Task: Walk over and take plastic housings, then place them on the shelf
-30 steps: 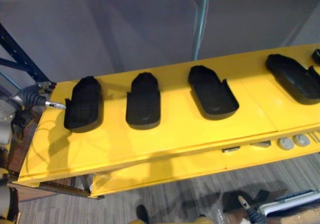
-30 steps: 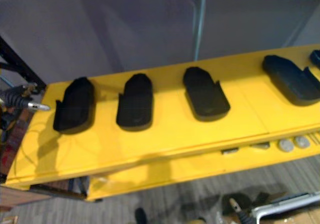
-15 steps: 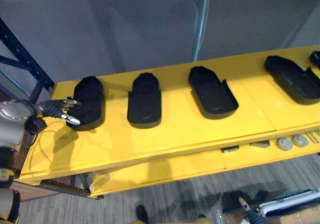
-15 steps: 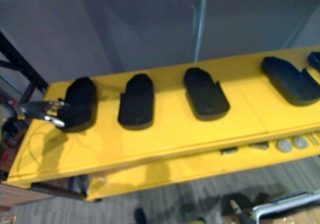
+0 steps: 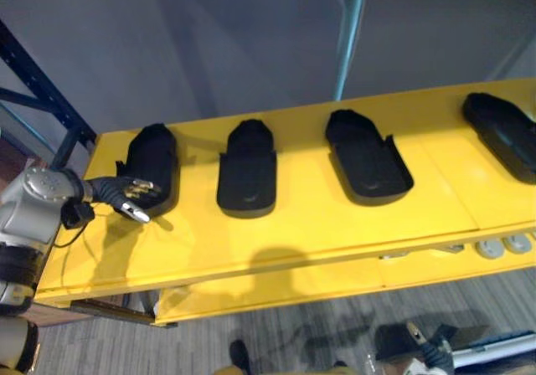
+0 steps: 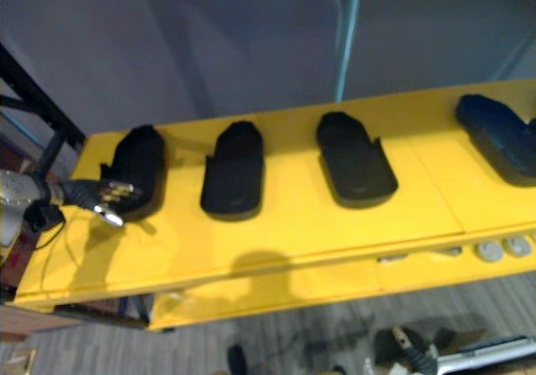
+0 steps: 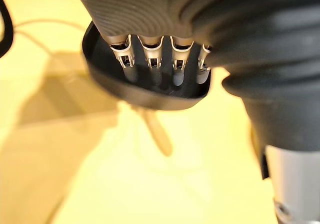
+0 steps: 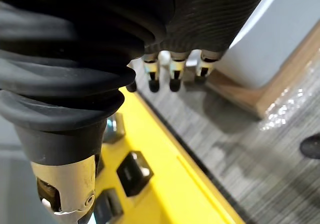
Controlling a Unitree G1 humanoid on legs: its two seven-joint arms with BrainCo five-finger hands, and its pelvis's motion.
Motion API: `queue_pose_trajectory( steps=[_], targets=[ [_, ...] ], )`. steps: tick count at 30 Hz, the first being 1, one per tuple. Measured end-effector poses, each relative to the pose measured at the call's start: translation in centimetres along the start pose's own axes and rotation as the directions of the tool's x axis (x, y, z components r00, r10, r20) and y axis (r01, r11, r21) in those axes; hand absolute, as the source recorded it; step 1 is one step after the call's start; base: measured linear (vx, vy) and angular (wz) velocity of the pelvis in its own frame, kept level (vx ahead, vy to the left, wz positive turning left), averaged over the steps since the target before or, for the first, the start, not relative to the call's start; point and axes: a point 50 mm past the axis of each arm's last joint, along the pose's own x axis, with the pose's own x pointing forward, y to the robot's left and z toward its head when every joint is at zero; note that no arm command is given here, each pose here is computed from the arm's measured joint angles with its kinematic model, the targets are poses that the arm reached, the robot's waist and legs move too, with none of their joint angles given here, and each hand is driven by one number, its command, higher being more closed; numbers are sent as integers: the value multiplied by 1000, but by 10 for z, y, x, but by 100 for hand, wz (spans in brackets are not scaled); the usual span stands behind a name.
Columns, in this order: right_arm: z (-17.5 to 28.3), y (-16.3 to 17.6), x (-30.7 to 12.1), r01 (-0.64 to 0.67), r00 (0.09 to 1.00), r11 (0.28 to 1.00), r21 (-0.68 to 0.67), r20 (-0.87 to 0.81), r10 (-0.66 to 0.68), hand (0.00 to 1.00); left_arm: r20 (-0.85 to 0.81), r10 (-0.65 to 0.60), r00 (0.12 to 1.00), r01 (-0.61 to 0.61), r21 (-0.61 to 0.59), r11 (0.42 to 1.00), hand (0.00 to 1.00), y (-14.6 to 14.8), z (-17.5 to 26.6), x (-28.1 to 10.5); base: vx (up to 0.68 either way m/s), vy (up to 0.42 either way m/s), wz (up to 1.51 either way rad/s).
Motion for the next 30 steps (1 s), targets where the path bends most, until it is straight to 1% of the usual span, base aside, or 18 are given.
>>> queue_pose_trajectory(
  steps=[3, 9, 19, 30],
  targets=[
    [1, 1, 1, -2, 1000, 1000, 0, 3, 2, 0, -23, -17, 1000, 18, 17, 1000, 0, -1, -1, 0, 4, -2, -1],
    [4, -4, 2, 6, 1000, 1000, -10, 10, -6, 0, -10, -47, 999, 47, 40, 998, 0, -2, 1, 0, 0, 0, 0],
    [6, -2, 3, 4, 1000, 1000, -8, 13, -3, 0, -21, -90, 996, 91, 46, 995, 0, -4, 0, 0, 0, 0, 0],
    [9, 1, 4, -1, 1000, 1000, 2, 20, 1, 0, -100, -113, 989, 121, 86, 989, 0, -8, -6, 0, 0, 0, 0]
  ],
)
